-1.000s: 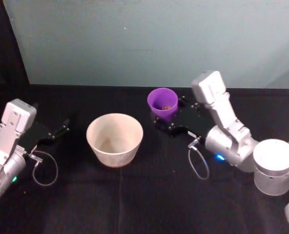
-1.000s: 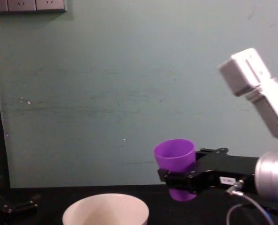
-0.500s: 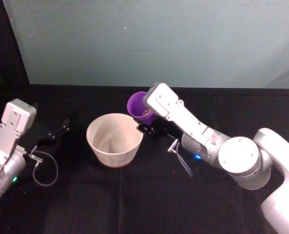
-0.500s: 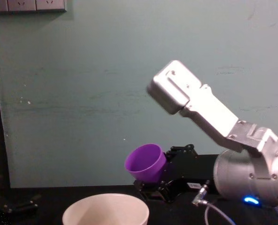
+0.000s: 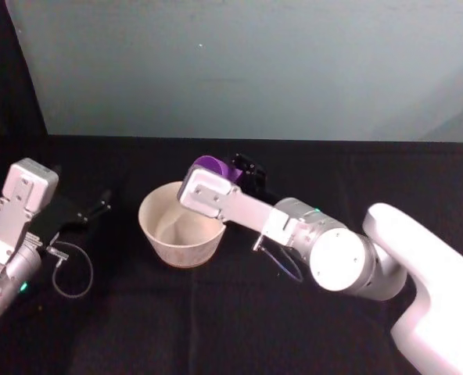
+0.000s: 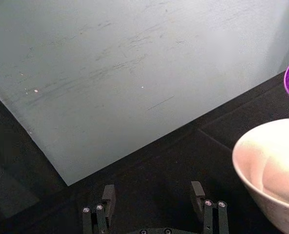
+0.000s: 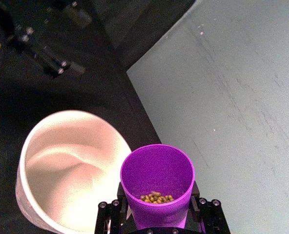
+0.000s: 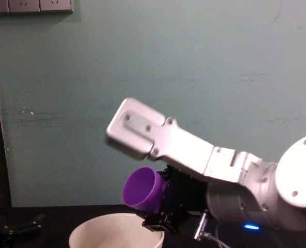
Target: Pick up the cup and pour the mung beans from the cup into the bowl.
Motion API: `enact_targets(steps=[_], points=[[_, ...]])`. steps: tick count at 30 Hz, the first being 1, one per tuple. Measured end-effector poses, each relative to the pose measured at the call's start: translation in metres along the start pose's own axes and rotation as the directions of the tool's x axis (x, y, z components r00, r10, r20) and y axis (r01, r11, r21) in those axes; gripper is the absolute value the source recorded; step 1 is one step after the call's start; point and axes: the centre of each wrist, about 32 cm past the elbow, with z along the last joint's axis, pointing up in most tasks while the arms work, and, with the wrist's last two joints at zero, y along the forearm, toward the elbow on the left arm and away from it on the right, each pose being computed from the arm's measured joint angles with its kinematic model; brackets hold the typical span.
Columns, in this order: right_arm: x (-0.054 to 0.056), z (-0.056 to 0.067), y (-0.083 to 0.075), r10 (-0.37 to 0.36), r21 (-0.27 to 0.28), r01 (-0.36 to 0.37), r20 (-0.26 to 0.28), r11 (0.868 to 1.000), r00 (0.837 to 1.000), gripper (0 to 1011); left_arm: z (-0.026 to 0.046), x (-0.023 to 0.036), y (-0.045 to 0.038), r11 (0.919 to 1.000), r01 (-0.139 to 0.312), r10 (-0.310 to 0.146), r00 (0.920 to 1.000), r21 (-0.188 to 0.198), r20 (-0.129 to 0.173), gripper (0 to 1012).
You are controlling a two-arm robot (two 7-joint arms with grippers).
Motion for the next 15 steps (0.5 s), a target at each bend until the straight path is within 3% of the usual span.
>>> enact_targets(steps=[7,15], points=[[-0.001,0.011,0.008,0.01,-0.036,-0.005,0.128,0.999,0.992,726,0.0,0.0,0.0,1.0,0.0,0.0,1.0,0.0,0.0,1011],[0.0,0.02,0.015,0.022,-0.064,-0.008,0.225,0.998,0.974,724,0.0,0.0,0.0,1.0,0.0,0.0,1.0,0.0,0.0,1011]])
